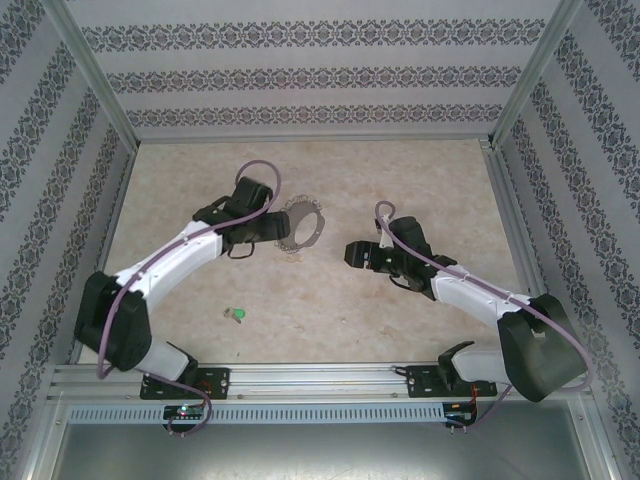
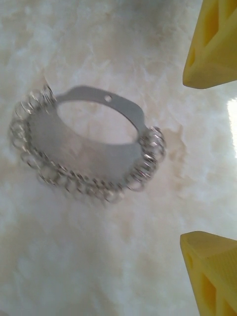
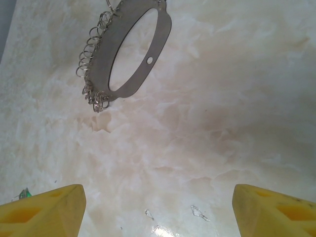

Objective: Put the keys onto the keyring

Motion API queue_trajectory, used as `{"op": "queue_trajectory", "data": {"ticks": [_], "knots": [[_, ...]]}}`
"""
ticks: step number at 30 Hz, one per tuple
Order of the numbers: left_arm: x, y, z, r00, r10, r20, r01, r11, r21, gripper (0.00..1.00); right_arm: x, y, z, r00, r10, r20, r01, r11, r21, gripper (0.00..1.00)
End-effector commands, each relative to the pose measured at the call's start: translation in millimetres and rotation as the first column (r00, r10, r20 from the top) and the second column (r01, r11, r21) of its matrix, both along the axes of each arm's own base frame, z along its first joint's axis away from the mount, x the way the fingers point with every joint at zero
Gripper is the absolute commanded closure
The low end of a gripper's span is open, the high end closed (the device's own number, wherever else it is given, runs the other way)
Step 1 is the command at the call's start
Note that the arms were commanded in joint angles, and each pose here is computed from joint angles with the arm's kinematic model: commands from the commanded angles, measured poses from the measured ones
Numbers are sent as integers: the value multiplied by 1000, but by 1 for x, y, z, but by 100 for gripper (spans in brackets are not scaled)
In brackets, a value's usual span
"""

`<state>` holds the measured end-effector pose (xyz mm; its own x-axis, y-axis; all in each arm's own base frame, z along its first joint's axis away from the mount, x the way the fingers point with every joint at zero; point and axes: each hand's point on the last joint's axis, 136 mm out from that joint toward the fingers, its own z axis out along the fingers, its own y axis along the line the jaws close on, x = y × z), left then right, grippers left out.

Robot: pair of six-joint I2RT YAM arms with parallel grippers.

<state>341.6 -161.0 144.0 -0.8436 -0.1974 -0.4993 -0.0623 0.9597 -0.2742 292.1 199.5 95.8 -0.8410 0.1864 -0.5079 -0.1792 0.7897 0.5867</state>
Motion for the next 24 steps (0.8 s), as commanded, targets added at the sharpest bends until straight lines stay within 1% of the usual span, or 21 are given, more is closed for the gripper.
{"op": "queue_trajectory", "data": {"ticks": [1, 3, 5, 9, 11, 14, 17, 21, 22, 24], "knots": [[-51, 39, -31, 969, 186, -164, -180, 982, 49, 23, 2, 3, 5, 1000, -16, 15, 16, 1000, -1, 21], [-71, 45, -39, 954, 229, -195, -230, 973, 18, 23, 2, 7, 5, 1000, -6, 14, 6, 1000, 0, 21], [-81, 48, -43, 947, 250, -204, -256, 967, -7, 24, 2, 10, 6, 1000, 6, 16, -6, 1000, -3, 21], [-97, 66, -49, 929, 314, -194, -314, 949, 32, 24, 2, 12, 7, 1000, 14, 21, -14, 1000, -8, 21], [-95, 62, -48, 947, 272, -172, -274, 962, 12, 27, 4, 12, 6, 1000, 12, 22, -12, 1000, -14, 21], [-81, 51, -42, 973, 192, -127, -195, 981, -6, 30, 6, 12, 6, 1000, 9, 24, -9, 1000, -19, 21], [-58, 33, -29, 994, 88, -63, -90, 996, -27, 33, 9, 12, 5, 1000, 7, 22, -6, 1000, -26, 21], [-20, 2, -14, 999, -34, 12, 34, 998, -52, 32, 16, 8, 4, 1000, -7, 22, 8, 999, -32, 21], [-11, -4, -14, 999, -45, 18, 46, 998, -46, 31, 19, 6, 4, 1000, -13, 18, 14, 999, -31, 21], [6, -17, -12, 997, -78, 29, 78, 997, -8, 30, 23, 3, 3, 1000, -24, 7, 24, 999, -23, 21]]}}
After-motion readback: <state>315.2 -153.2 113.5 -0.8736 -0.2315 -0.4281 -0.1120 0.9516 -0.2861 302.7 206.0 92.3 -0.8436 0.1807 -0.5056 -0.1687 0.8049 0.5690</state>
